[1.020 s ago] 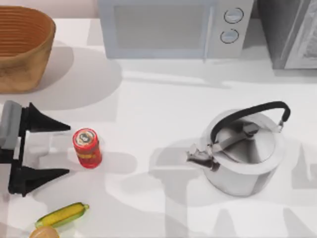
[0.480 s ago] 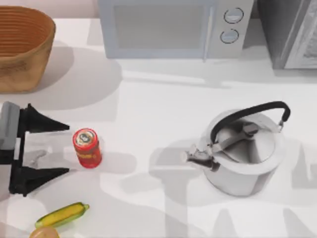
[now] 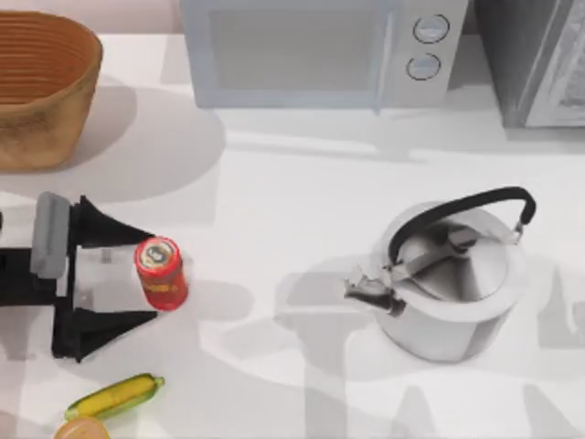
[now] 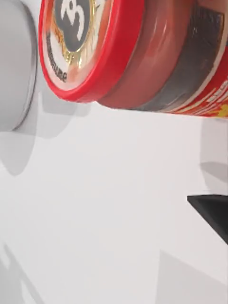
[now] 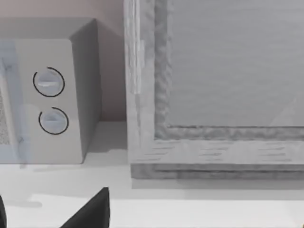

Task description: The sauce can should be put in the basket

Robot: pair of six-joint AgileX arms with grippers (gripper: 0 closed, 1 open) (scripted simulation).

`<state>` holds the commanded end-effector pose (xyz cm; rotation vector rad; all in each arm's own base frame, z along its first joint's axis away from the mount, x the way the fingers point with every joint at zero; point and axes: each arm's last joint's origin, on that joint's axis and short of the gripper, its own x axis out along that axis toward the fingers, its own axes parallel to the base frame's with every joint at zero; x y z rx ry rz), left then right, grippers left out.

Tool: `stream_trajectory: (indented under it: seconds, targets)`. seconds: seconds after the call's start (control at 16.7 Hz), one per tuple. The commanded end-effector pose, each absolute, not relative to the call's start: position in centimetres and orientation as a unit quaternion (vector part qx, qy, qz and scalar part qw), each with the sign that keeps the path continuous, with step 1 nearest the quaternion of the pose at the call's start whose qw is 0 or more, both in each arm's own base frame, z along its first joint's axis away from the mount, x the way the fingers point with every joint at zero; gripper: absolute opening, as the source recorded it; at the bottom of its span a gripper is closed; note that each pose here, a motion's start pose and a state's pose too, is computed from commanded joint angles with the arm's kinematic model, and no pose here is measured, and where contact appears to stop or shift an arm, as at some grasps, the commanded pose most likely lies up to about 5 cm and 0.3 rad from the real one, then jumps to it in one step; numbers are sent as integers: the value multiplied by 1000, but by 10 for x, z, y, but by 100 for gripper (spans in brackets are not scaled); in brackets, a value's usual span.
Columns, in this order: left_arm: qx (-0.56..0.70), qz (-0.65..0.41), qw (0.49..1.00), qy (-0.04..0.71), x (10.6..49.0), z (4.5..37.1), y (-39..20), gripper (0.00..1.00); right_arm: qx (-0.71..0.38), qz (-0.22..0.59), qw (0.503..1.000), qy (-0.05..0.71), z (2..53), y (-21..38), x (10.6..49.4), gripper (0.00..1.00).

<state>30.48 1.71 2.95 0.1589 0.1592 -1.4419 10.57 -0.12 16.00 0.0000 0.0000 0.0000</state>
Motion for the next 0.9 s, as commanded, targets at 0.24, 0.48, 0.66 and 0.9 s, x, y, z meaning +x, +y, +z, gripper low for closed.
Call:
stream_trajectory:
  seconds: [0.24, 0.48, 0.66, 0.9]
  targets:
    - [74, -658, 746, 71, 308, 24, -1, 100, 0, 0, 1000, 0, 160, -1, 106, 100]
    - [72, -659, 746, 72, 308, 26, -17, 100, 0, 0, 1000, 0, 160, -1, 106, 100]
    - [72, -659, 745, 72, 308, 29, -22, 100, 0, 0, 1000, 0, 160, -1, 106, 100]
    - [72, -659, 745, 72, 308, 30, -23, 100, 0, 0, 1000, 0, 160, -1, 106, 100]
